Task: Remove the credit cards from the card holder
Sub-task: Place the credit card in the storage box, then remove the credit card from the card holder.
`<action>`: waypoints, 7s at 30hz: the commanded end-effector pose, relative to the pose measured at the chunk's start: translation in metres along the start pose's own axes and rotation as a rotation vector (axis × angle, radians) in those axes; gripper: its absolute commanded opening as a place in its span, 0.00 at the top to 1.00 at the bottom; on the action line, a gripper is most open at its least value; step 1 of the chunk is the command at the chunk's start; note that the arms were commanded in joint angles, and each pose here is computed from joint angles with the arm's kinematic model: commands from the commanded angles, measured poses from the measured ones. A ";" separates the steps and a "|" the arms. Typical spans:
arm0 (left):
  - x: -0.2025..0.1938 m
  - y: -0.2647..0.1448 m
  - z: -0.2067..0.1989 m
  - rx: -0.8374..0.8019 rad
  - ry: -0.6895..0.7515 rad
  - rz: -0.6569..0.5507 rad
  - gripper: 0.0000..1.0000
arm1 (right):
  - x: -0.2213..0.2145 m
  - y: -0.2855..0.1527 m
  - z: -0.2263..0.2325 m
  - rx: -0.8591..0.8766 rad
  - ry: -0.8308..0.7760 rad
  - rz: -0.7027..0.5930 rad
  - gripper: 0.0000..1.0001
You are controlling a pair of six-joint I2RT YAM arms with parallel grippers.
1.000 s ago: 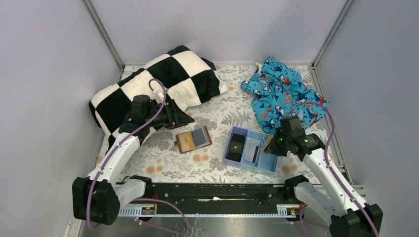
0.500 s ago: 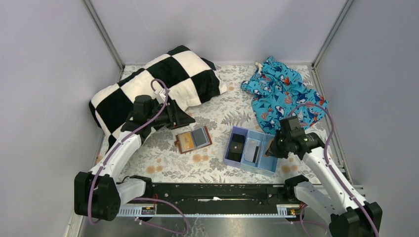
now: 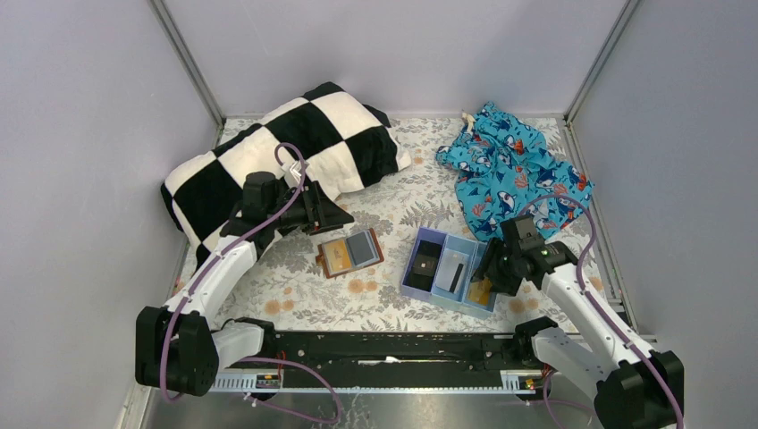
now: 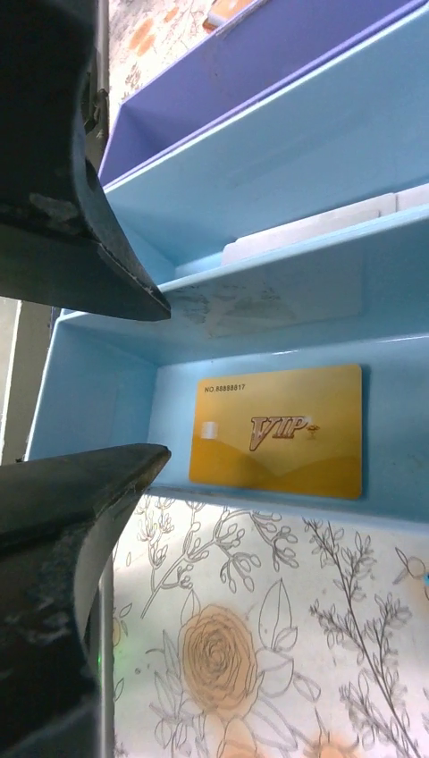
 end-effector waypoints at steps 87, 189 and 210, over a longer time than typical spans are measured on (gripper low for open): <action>-0.042 -0.010 0.127 0.657 -0.237 0.031 0.41 | -0.101 0.059 0.318 0.808 -0.418 0.457 0.45; -0.078 0.032 0.138 0.613 -0.228 0.194 0.35 | -0.070 0.102 0.274 0.709 -0.399 0.372 0.49; -0.004 -0.040 0.071 0.620 -0.148 -0.053 0.28 | -0.120 0.069 0.326 0.909 -0.522 0.476 0.48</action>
Point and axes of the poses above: each gripper's point midway between its finger pads, its own y axis out along the fingers, its own z axis along the line the jaws close on, x = y × z, the point moved 2 cm from there along -y, back along the fingers, and after that the axes turned 10 degrees about y, right-handed, at the moved point
